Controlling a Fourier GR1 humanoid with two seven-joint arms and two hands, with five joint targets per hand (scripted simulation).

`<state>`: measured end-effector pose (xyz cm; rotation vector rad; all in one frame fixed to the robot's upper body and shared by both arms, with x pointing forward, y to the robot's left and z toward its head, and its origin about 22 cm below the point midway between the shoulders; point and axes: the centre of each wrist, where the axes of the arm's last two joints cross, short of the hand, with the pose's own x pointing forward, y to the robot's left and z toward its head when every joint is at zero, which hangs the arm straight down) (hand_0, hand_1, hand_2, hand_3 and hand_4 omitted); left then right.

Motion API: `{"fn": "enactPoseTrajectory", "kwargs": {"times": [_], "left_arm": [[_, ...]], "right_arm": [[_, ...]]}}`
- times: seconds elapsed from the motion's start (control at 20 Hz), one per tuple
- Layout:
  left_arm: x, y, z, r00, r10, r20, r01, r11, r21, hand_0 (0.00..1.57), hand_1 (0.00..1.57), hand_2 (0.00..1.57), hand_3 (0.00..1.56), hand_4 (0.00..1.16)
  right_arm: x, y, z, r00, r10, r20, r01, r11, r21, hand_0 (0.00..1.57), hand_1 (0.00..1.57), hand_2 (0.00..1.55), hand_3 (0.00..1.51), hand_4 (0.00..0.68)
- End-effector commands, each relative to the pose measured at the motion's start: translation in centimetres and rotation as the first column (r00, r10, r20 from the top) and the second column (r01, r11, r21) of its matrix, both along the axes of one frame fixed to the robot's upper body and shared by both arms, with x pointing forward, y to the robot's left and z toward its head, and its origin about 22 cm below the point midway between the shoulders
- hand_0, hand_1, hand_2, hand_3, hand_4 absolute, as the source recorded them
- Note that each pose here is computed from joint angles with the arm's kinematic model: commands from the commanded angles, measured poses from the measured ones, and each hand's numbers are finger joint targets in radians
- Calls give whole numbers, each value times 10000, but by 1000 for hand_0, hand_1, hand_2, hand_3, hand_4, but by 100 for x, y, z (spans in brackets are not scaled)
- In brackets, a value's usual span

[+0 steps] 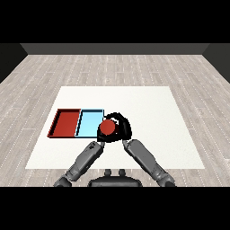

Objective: Pick the red can and put it in the red box

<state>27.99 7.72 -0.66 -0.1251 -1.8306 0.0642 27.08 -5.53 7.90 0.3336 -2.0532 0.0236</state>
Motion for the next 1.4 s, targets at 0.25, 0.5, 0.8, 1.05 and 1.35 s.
{"fn": "enactPoseTrajectory", "kwargs": {"times": [0.25, 0.5, 0.8, 1.05, 1.35], "left_arm": [[26, 38, -110, 9975, 192, 682, -194, 9998, 16, 1571, 1571, 1571, 1507, 1141], [-36, -82, 83, 9973, 207, 710, -199, 9997, -126, 1571, 1571, 1571, 1495, 1133], [149, 57, 85, 9979, 305, 573, -319, 9992, 235, 1571, 1571, 1571, 1478, 1135], [58, 114, 271, 9938, 812, 762, -836, 9961, 290, 1571, 1571, 1571, 1456, 1132], [169, 310, 224, 9886, 1108, 1024, -1156, 9924, 426, 1571, 1571, 1562, 1468, 1128]], "right_arm": [[63, -92, -120, 9981, -5, -616, -43, 9969, -780, 0, 0, 0, 0, 0], [6, -11, -30, 9976, -282, -633, 239, 9974, -685, 0, 0, 0, 0, 0], [65, -153, -27, 9974, -375, -618, 345, 9982, -494, 0, 0, 0, 0, 0], [-28, -482, 26, 9962, -189, -848, 195, 9998, 68, 0, 0, 0, 0, 0], [-141, -815, 125, 9968, -716, -352, 723, 9972, 191, 0, 0, 0, 0, 0]]}}
